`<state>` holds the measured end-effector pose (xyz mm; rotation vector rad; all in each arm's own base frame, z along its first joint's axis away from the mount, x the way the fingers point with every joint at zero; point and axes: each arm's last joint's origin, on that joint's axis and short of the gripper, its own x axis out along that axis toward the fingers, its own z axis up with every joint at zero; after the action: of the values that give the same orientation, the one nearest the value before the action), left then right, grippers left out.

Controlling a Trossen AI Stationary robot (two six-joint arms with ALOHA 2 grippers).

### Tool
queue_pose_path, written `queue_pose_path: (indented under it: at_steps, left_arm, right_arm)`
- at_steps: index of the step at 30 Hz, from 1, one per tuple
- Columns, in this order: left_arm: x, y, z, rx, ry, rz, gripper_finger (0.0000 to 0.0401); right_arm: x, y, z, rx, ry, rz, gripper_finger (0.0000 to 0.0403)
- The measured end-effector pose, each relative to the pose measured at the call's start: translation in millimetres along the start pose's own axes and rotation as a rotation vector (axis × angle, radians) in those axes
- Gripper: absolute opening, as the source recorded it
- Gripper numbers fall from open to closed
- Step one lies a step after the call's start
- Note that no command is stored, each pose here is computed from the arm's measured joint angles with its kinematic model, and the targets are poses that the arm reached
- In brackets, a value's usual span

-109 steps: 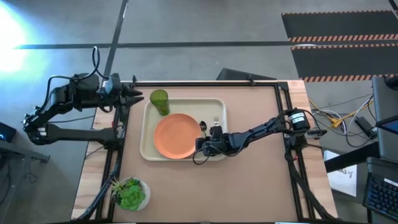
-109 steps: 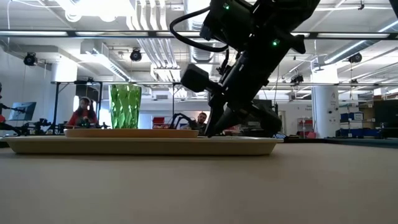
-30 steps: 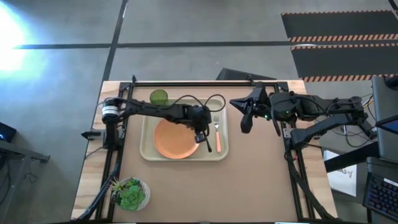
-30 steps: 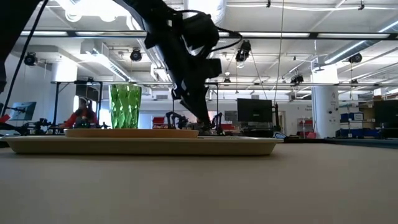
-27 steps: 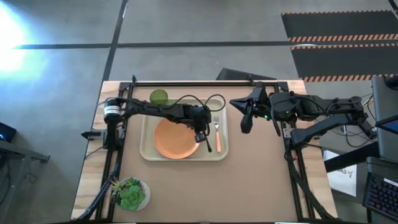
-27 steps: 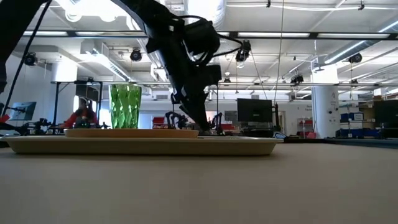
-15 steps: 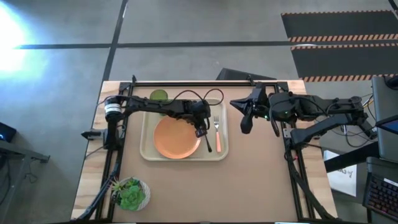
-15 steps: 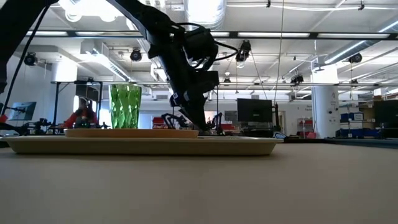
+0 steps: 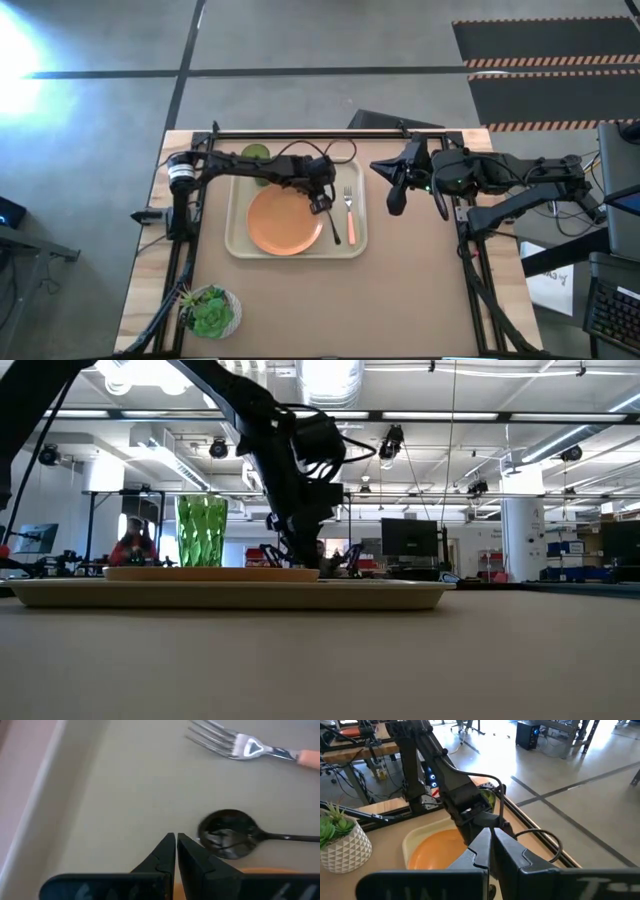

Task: Pick and place plate/cup/fork/spoon on tray
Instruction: Adjust the black spoon on the white serving tray

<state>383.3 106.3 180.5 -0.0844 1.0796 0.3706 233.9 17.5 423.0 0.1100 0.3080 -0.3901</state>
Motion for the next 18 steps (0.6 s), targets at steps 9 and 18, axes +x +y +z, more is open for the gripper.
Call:
queue_pose_path:
  at_steps: [9, 18]
  left_arm:
    - [2.3, 9.9, -8.2, -0.012, 0.073, 0.008, 0.0]
    - [4.5, 8.2, -9.4, -0.015, 0.072, -0.041, 0.0]
  right_arm:
    - [0.0, 0.0, 0.0, 0.0, 0.0, 0.0, 0.0009]
    - [0.2, 0.0, -0.2, -0.001, 0.001, -0.001, 0.0009]
